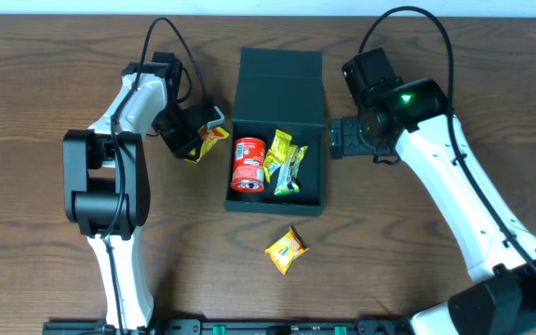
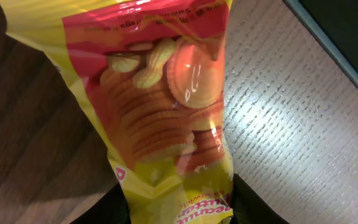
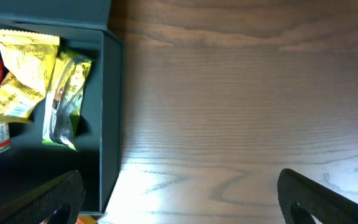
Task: Pack container
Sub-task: 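Lower the orange candy into the box and open the left gripper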
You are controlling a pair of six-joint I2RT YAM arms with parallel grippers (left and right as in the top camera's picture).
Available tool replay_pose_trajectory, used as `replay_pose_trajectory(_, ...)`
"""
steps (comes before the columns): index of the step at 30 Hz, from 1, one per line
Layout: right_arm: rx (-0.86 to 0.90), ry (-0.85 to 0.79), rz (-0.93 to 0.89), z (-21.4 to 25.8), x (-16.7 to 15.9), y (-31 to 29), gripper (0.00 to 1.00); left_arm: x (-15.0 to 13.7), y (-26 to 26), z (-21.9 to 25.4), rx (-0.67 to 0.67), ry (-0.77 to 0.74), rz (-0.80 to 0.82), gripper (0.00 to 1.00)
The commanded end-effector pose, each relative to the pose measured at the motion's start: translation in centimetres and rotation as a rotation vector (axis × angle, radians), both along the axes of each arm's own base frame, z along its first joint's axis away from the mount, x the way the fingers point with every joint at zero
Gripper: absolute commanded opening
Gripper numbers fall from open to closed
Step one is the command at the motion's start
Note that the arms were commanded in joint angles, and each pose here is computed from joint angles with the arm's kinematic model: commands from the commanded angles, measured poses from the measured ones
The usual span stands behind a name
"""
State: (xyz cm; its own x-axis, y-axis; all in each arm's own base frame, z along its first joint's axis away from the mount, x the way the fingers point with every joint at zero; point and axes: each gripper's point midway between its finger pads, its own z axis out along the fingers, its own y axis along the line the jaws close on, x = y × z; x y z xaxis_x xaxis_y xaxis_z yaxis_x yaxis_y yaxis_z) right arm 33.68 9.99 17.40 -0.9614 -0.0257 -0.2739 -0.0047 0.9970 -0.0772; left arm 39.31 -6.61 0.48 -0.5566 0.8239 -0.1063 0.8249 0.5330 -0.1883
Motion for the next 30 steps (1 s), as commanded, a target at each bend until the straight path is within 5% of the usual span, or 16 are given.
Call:
replay_pose_trajectory(1, 0.011, -0.026, -0.004, 0.7, 0.1, -0.1, 0.99, 0.5, -0.1, 1.1, -0.004, -0.016, 0.067, 0.29)
replay_pose_trajectory(21, 0.018, -0.044, -0.004, 0.9, 0.5, 0.1, 0.99, 3.0, -0.8, 11.1, -0.068, -0.228, 0.251, 0.31)
replay_pose_trajectory(30, 0.026, -0.067, -0.004, 1.0, 1.1, 0.3, 0.99, 0.9, -4.2, 16.0, -0.269, -0.171, 0.397, 0.33)
